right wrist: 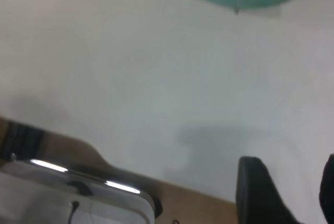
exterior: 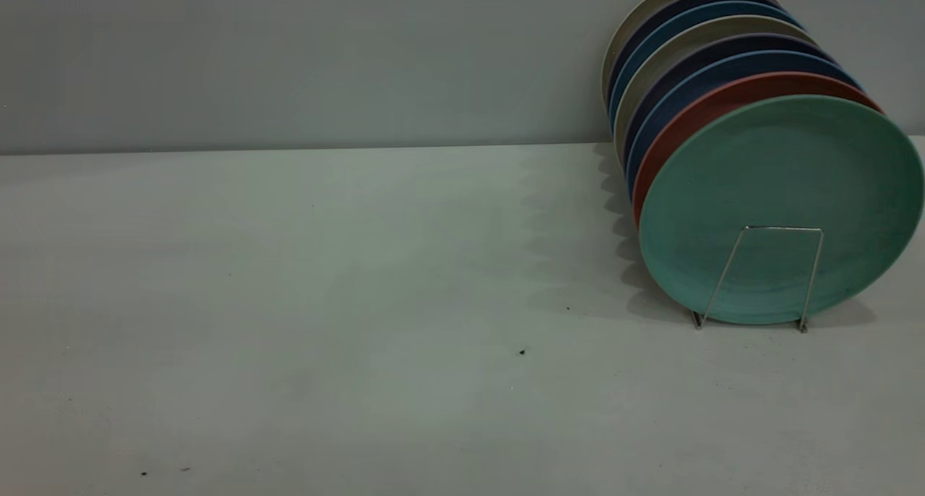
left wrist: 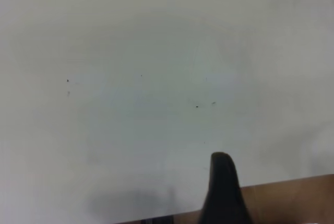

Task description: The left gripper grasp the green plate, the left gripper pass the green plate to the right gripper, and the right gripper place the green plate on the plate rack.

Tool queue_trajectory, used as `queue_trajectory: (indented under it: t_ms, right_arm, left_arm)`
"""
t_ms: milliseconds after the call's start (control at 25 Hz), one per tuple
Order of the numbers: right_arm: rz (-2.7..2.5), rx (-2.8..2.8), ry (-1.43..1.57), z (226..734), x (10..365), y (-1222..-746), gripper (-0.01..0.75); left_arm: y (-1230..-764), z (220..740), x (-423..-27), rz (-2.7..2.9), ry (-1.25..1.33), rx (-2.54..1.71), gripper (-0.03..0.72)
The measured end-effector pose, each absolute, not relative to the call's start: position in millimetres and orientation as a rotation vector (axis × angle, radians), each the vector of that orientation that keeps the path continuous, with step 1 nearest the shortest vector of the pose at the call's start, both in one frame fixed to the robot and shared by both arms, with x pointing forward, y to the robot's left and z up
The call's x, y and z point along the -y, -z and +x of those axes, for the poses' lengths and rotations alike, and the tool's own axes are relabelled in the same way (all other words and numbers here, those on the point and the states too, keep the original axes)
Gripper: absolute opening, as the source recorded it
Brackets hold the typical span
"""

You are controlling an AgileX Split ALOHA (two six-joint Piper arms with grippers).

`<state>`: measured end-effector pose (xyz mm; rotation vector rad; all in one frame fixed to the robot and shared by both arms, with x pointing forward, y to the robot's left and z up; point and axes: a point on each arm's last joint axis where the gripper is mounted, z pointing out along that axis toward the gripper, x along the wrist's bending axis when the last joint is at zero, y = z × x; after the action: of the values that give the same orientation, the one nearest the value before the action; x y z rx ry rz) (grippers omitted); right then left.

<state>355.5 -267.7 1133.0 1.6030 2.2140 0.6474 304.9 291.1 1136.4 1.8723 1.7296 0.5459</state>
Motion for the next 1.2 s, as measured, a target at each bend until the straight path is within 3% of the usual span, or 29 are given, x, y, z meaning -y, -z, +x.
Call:
queue_trajectory:
  t_ms: [560,1200]
  right_arm:
    - [1.484,-2.123,-0.707,269,291,-1051,0.305]
    - [1.428,-2.041,-0.786,261,293,-1038,0.303]
  left_arm:
    - [-1045,237,-295,1.821,-0.613,-1.671,0.568]
    - [-1033,227,-298,1.818,-0.739,-1.583,0.568]
